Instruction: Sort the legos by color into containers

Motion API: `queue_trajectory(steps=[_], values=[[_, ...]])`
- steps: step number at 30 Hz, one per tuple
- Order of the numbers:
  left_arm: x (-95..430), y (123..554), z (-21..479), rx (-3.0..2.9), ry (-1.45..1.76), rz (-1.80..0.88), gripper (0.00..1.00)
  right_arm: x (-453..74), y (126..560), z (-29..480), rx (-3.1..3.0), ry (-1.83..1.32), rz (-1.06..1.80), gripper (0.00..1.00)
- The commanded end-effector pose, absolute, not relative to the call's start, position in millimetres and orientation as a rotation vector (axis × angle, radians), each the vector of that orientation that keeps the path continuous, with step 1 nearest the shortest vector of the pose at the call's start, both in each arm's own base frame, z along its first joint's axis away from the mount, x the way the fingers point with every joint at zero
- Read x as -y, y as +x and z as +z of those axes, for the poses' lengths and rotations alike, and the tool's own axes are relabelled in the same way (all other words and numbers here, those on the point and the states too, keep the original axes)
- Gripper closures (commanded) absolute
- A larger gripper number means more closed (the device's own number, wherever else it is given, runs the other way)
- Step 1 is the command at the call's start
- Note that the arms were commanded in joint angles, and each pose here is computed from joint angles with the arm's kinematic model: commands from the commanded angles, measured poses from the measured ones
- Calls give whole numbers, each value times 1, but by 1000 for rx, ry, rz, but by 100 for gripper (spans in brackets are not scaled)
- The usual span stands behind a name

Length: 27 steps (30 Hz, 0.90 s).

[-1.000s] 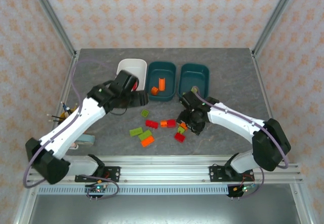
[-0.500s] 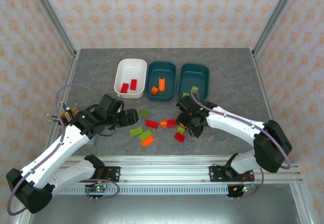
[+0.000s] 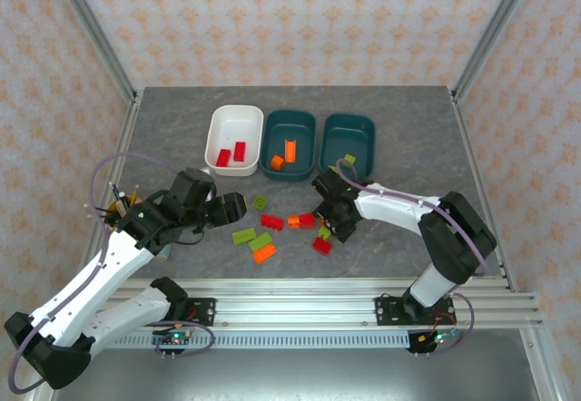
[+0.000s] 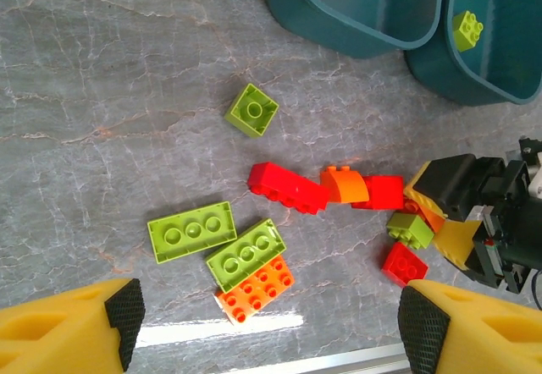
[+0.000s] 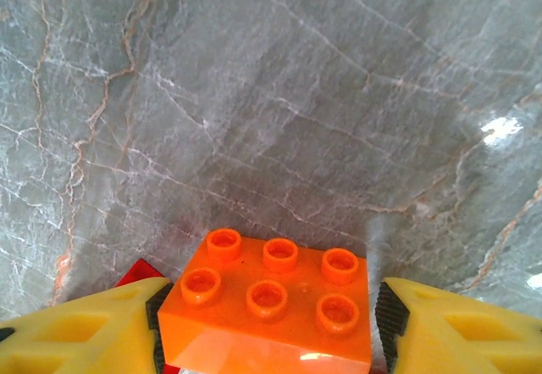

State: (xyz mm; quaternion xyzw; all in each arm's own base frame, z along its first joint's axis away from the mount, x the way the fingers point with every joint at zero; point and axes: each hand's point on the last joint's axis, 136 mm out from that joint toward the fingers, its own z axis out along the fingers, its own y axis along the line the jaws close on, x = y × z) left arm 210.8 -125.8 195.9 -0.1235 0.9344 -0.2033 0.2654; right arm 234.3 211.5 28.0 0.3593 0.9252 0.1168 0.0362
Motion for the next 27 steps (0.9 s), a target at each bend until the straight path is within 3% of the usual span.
queue_trajectory(steps=[1, 5, 9, 14, 19, 27], values=[[127, 210, 198, -2510, -352, -568, 19, -206, 236, 21, -2832, 1126, 326, 42], [127, 210, 200, -2504, -352, -572, 19, -204, 236, 20, -2838, 1118, 313, 54], [126, 211, 200, -2502, -358, -571, 19, -201, 243, 41, -2802, 1045, 308, 60], [126, 218, 218, -2458, -366, -571, 19, -208, 280, 120, -2690, 686, 294, 61], [132, 241, 246, -2409, -378, -556, 19, -246, 329, 163, -2655, 357, 294, 61], [130, 292, 263, -2355, -534, -608, 18, -300, 390, 143, -2730, 68, 241, 63]])
